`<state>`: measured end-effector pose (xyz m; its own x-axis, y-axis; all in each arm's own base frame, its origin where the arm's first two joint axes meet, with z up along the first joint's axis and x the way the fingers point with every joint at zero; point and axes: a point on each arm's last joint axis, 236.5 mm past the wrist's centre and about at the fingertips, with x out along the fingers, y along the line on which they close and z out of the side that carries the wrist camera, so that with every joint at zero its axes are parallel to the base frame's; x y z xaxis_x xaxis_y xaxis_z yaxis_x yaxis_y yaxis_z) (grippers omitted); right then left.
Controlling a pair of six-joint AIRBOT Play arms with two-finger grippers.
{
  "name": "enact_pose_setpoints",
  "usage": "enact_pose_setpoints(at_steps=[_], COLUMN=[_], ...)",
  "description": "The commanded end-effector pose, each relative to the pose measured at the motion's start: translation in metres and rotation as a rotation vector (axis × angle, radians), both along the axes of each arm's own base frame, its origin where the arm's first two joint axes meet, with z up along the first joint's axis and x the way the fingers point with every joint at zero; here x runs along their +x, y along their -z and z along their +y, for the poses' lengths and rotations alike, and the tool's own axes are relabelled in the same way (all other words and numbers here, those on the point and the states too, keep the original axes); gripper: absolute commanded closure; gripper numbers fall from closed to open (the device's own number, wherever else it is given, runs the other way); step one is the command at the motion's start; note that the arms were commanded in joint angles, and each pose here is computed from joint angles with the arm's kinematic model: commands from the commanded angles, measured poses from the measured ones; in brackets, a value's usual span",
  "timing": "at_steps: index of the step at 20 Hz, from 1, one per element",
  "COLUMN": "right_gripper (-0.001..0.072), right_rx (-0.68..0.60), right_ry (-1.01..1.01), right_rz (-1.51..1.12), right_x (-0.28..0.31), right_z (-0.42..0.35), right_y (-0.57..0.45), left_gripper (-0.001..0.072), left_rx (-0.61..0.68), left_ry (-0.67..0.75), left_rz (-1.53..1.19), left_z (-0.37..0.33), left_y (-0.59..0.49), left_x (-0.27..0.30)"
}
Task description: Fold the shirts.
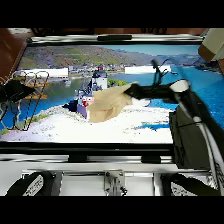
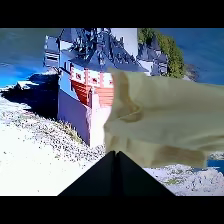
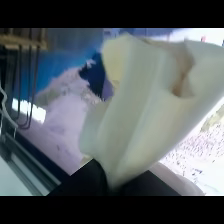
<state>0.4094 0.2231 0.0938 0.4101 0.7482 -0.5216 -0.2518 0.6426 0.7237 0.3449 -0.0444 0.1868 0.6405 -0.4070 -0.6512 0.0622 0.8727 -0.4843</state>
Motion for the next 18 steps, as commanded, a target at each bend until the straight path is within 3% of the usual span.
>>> enact_pose_setpoints(at_steps=[1,5,8,18], right_gripper=[0.0642,0.0642,0.0642,0.0642], right_rx=[-0.097,-0.264,-0.315,-0.653], right_ry=[0.164,0.425,0.59,0.77], right_rz=[-0.131,-0.133,-0.095,0.394], right_x=[-0.003,-0.021,-0.041,-0.199], right_z=[-0.087,-0.201,-0.269,-0.378], right_y=[-0.072,-0.088,-0.092,-0.038], left_gripper=[0.0667,0.0667,0.0667,0.0667], left_rx=[0.0,0.0,0.0,0.02], left_ry=[0.001,0.001,0.001,0.019], left_rz=[-0.001,-0.002,-0.002,-0.024], left_z=[0.0,0.0,0.0,-0.001], left_y=[0.0,0.0,0.0,-0.004], left_x=[0.0,0.0,0.0,-0.003])
